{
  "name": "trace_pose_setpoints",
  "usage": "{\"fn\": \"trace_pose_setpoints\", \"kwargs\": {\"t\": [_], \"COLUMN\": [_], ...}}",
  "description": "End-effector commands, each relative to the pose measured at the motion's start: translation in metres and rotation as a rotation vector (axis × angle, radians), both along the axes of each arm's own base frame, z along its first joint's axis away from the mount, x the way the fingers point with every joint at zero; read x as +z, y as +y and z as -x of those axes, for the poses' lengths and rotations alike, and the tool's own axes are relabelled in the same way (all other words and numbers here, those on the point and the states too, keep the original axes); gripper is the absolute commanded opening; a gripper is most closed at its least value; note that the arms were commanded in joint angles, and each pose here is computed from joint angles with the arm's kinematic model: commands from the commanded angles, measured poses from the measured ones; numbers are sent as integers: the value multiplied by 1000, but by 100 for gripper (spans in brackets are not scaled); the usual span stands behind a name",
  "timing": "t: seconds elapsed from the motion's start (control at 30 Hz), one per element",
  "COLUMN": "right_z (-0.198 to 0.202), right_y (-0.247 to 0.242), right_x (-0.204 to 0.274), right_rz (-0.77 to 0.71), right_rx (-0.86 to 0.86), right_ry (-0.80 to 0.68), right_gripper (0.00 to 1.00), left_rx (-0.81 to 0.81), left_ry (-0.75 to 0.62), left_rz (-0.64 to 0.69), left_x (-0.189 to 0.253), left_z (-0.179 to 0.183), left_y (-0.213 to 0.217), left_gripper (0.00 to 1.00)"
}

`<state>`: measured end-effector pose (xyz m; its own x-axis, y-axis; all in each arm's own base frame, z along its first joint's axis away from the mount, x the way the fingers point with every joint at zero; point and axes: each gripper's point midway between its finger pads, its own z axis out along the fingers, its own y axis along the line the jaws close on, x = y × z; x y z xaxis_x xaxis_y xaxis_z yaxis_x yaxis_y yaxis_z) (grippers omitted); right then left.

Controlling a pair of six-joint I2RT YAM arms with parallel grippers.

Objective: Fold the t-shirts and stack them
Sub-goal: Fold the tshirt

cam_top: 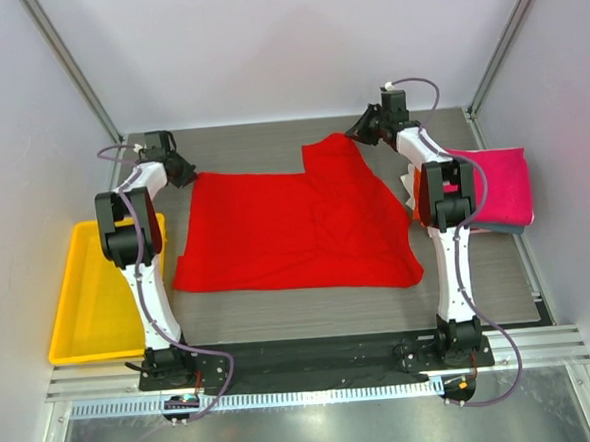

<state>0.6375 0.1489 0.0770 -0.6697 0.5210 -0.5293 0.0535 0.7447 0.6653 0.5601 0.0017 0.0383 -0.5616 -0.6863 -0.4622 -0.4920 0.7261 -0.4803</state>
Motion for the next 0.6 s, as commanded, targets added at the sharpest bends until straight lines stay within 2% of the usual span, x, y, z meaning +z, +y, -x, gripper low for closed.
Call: {"fn": "trace_pose_setpoints", "kwargs": {"t": [0.0,0.3,0.57], "right_z": [0,32,72], "right_y": [0,-3,-6], "right_x": [79,94,130], "right_rz": [2,3,29], "right_rx": [32,45,57], "right_ry": [-163,-176,-227], "right_gripper": [1,1,1], "left_rx": [-22,-7,27], "left_ry": [-150,-214,-286], "left_rz": [-30,-34,-33], "left_x": [52,69,87], "left_z": [-15,-2,15], "left_y": [0,5,8], "left_gripper": [0,0,0]}}
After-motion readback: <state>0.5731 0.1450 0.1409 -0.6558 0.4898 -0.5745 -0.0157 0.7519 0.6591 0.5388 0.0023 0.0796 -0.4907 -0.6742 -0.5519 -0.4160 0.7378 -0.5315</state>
